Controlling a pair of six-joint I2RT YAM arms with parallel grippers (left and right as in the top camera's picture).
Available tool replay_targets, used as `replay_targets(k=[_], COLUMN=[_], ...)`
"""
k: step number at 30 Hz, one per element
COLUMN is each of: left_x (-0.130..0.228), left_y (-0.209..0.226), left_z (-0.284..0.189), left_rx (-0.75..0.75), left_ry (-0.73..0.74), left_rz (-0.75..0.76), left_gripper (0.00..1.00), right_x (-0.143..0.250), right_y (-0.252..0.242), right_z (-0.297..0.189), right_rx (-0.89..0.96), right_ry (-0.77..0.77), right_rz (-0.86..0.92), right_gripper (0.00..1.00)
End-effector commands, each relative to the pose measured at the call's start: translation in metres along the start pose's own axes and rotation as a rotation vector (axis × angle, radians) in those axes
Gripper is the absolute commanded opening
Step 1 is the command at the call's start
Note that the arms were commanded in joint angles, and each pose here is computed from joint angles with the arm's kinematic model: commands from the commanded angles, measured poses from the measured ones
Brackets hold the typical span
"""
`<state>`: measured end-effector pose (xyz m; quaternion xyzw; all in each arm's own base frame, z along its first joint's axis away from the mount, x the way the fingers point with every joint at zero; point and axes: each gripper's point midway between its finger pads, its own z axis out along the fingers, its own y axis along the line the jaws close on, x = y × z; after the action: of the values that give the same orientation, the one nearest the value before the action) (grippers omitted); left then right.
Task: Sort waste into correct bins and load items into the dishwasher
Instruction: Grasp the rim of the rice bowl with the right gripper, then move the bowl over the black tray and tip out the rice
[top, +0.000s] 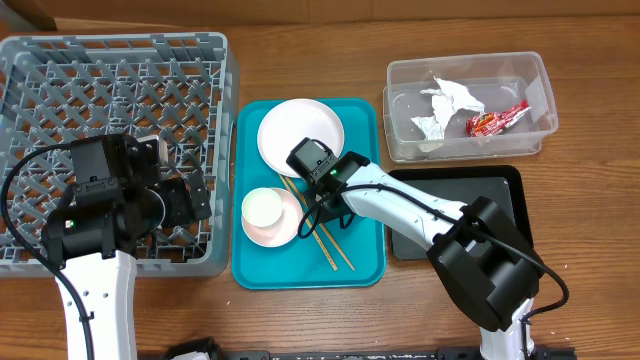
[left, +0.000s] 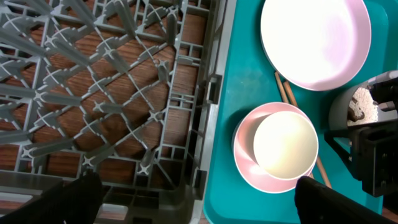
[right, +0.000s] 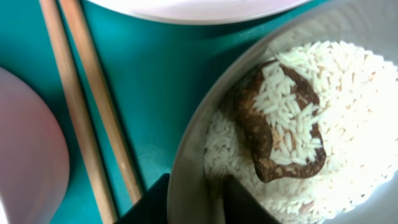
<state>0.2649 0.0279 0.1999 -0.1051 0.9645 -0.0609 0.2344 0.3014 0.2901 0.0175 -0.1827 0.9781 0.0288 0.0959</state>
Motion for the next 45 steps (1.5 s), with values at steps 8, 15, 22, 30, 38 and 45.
replay_targets(k=[8,15,22,30,38,45], left_x=[-0.007,-0.007,-0.007,-0.008,-0.007,-0.007], left_y=[-0.002,-0.002,-0.002,-0.002,-0.002,-0.002], left_z=[-0.005,-0.005,-0.005,-0.005,-0.005,-0.005], left_rx=[0.011,0.011,0.01,0.01,0.011,0.011], left_ry=[-0.024,-0.023,-0.023,-0.024,-0.023,-0.024], left_rz=[0.023,0.022,0.022,0.023,0.022,0.023], left_gripper=[1.0,1.0,1.0,1.0,1.0,1.0], right_x=[-0.009,-0.044,-0.05,-0.031,-0.004,0.011], right_y=[-0.003,-0.007,-0.045,-0.106,-0.141,-0.173], right_z=[-0.015,-0.112,-0.148,-0.136,-0.126,-0.145], right_rx=[0.019,-0.08,-0.354,-0.639,-0.974,-1.302], right_ry=[-0.021,-0.201,-0.154,-0.032,-0.05,-0.169], right_rz=[0.02,0.08,0.25,0.483,0.6,0.711], right_gripper=[0.04,0.04,0.04,0.04,0.04,0.04])
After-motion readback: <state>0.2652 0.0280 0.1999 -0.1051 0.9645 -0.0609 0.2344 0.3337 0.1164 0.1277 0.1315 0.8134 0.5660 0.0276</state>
